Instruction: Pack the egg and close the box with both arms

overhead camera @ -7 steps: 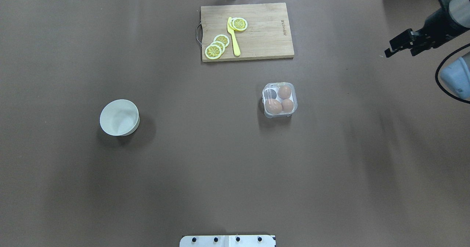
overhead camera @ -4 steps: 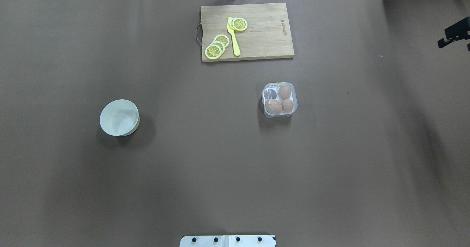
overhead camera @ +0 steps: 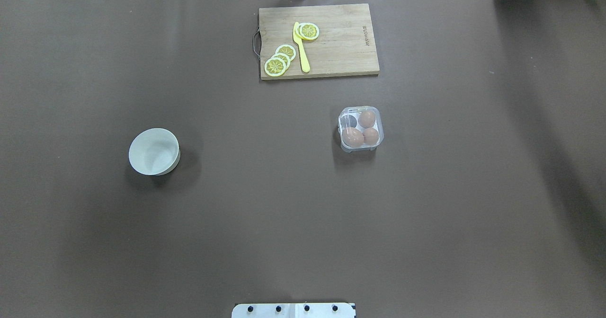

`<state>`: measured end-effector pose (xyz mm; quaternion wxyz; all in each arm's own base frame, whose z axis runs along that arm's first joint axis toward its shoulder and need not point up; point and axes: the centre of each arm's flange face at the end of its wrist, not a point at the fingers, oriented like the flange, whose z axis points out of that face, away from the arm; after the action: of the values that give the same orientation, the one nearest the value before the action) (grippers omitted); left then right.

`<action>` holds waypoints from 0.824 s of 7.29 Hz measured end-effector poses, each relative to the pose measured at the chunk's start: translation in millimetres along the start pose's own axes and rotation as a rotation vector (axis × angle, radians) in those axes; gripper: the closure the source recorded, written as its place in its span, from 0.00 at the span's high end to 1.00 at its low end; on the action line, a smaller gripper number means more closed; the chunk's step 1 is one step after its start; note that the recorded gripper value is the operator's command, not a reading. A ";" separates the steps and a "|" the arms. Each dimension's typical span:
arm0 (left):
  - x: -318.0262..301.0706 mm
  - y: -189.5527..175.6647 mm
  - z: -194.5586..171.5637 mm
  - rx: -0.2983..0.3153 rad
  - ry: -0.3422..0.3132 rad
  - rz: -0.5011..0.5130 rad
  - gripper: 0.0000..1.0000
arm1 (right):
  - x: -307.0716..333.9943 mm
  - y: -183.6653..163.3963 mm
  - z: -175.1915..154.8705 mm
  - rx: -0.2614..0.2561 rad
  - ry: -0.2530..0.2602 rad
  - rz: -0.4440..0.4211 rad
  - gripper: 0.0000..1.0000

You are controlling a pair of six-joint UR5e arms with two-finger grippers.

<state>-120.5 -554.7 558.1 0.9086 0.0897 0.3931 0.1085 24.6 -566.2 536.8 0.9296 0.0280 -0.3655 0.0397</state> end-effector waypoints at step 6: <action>-70.8 -25.2 35.6 0.007 -0.003 0.017 0.97 | -15.1 -4.1 -2.2 0.006 -0.007 -0.031 1.00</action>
<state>-138.4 -600.7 625.0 0.9080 0.0966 0.3913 0.1145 15.5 -570.9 524.8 0.9286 0.0367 -0.3683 0.0260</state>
